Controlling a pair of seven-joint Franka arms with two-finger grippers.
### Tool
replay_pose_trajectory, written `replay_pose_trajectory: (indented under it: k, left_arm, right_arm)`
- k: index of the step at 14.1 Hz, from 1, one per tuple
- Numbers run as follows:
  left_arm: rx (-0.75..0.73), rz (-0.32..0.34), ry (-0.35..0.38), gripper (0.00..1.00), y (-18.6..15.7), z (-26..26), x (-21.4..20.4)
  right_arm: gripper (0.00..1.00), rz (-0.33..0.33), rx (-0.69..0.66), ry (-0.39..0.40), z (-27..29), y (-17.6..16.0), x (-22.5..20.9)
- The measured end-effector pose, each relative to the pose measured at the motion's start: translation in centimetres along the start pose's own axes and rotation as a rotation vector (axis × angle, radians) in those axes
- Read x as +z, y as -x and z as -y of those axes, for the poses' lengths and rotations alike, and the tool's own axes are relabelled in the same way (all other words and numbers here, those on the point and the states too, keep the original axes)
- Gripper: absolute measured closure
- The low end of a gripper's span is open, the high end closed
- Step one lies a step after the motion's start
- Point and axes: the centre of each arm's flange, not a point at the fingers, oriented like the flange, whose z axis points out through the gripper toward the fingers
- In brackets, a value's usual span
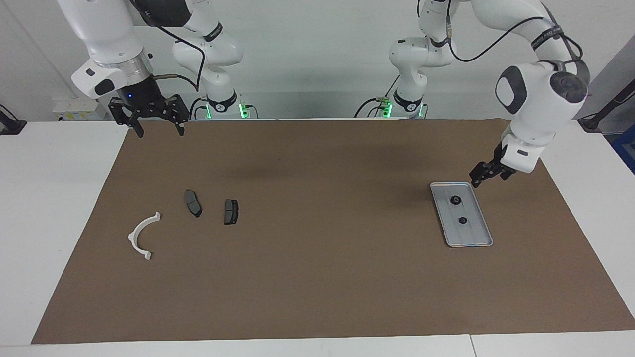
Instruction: Pick bearing gear from pile to tray
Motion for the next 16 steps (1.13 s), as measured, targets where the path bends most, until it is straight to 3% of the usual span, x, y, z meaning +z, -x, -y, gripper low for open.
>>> replay_pose_trajectory:
  k: [3, 8, 16]
  left_arm:
    - [0.000, -0.016, 0.013, 0.00, 2.2, 0.3, -5.5]
    - [0.010, -0.004, 0.021, 0.00, 4.6, 0.2, -9.7]
    - [0.026, 0.003, 0.018, 0.00, 2.5, -0.8, -10.7]
  right_arm:
    - [0.00, -0.001, 0.001, 0.000, -0.1, 0.0, -0.1]
    - [0.00, 0.003, 0.003, 0.000, -0.1, -0.1, 0.1]
    - [0.00, 0.015, -0.002, 0.001, 0.1, -0.6, 0.8]
